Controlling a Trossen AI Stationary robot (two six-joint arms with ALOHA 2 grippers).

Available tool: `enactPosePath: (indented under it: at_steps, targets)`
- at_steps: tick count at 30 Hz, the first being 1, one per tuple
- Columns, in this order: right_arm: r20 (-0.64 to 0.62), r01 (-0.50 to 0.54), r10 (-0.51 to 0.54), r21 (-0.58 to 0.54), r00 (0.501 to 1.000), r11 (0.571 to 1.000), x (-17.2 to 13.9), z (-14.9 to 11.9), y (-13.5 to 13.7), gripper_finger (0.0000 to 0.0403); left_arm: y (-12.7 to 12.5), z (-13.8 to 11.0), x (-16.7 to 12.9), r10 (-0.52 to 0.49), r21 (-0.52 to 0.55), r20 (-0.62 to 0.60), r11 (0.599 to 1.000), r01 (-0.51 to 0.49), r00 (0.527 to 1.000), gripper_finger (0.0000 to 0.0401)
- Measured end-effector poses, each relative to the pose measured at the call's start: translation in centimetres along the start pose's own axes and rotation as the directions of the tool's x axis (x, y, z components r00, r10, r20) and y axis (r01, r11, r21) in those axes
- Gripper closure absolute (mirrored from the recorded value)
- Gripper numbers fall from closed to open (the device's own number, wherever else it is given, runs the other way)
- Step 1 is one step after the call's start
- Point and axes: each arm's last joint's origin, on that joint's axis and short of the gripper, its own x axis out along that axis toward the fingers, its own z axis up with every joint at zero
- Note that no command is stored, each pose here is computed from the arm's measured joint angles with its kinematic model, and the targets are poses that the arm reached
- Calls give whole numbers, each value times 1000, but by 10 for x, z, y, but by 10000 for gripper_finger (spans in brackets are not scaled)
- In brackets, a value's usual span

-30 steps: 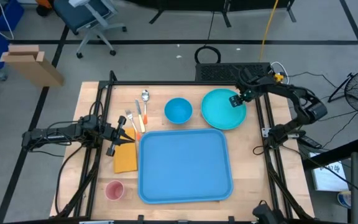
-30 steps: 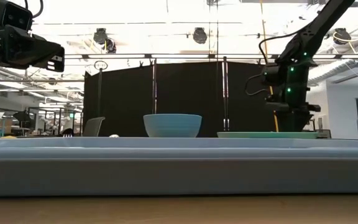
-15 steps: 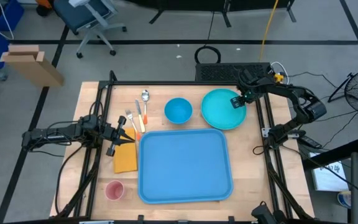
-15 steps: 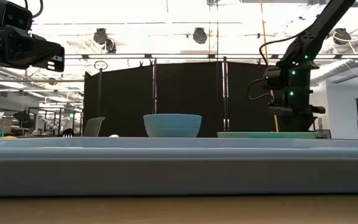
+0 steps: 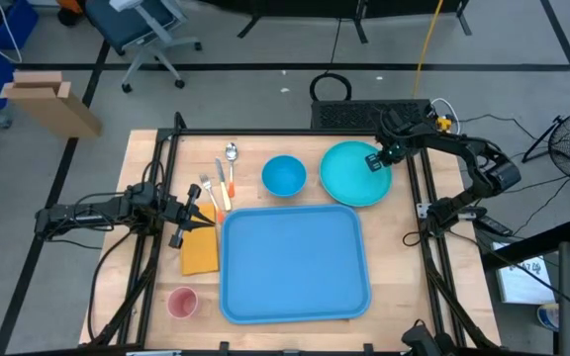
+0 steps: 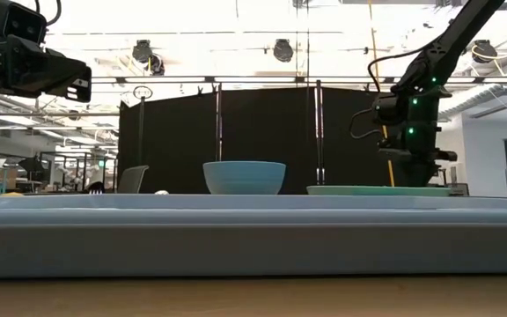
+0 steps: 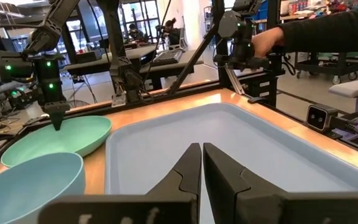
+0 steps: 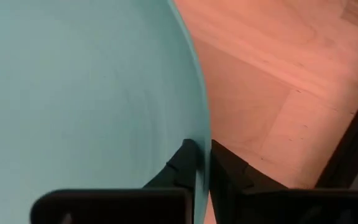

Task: Set up tray
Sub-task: Put the light green plate on the blue serving tray

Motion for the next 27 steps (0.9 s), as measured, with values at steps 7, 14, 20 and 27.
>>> enactPosePath:
  at_steps: [7, 14, 20, 27]
  targets:
    - [70, -27, 25, 23, 997, 999, -14, 0, -3, 400, 0, 0, 0, 0, -18, 0, 1000, 0, 1000, 380]
    - [211, -115, 103, 46, 972, 992, -48, -5, -12, 403, 0, 0, 0, 0, -30, 0, 1000, 0, 1000, 380]
    - [293, -153, 138, 28, 946, 988, -71, -13, -13, 403, 0, 0, 0, 0, -30, 0, 1000, 0, 1000, 380]
    - [361, -192, 174, 14, 916, 981, -92, -25, -14, 403, 0, 0, 0, 0, -29, 2, 1000, 0, 1000, 380]
